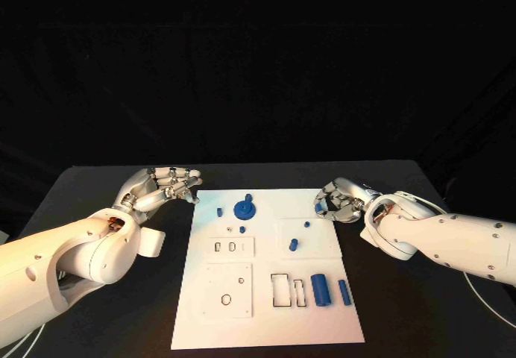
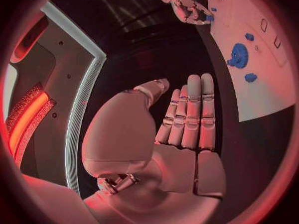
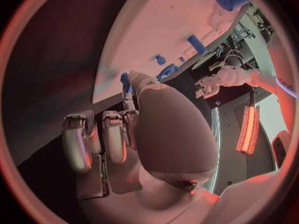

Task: Assemble the parts on the task board

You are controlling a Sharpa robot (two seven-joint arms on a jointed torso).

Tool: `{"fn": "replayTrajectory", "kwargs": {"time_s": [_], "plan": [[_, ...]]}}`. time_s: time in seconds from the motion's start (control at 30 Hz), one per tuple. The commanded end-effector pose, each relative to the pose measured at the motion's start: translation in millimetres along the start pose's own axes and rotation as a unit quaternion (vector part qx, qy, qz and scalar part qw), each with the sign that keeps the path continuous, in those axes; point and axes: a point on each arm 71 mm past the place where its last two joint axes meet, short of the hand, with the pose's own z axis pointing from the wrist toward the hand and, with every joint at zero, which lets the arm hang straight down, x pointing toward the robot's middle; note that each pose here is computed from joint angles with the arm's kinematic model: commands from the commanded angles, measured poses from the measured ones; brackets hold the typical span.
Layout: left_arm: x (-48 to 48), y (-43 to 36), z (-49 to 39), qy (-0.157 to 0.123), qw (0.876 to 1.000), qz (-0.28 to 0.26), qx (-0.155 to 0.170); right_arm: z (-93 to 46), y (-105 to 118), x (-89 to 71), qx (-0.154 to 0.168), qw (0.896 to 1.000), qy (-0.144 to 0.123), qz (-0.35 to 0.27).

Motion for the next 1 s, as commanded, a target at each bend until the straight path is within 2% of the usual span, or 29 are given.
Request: {"fn": "replayTrajectory", "kwargs": {"time_s": [0.03, 0.17, 0.23, 0.4, 0.63, 0.83, 1.0], "plan": [[2.6, -0.9, 0.9, 0.008, 1.000, -0.006, 0.004, 0.8, 6, -7.5, 0.014, 0.999, -0.032, 0.009], [3.0, -0.7, 1.4, 0.008, 1.000, -0.006, 0.004, 3.3, 20, -14.8, 0.022, 0.999, -0.043, 0.016], [3.3, -0.6, 1.8, 0.008, 1.000, -0.006, 0.004, 5.9, 34, -18.4, 0.022, 0.998, -0.048, 0.022], [4.5, -0.4, 2.5, 0.009, 1.000, -0.008, 0.004, 11.1, 68, -13.7, 0.010, 0.999, -0.042, 0.034], [5.8, -0.1, 3.3, 0.010, 1.000, -0.009, 0.003, 16.1, 124, 11.0, -0.025, 0.999, -0.007, 0.041], [6.6, -0.2, 3.2, 0.010, 1.000, -0.009, 0.002, 15.3, 156, 31.7, -0.054, 0.998, 0.015, 0.029], [6.1, -0.4, 2.6, 0.009, 1.000, -0.009, 0.001, 11.7, 173, 50.3, -0.069, 0.997, 0.028, 0.022]]}}
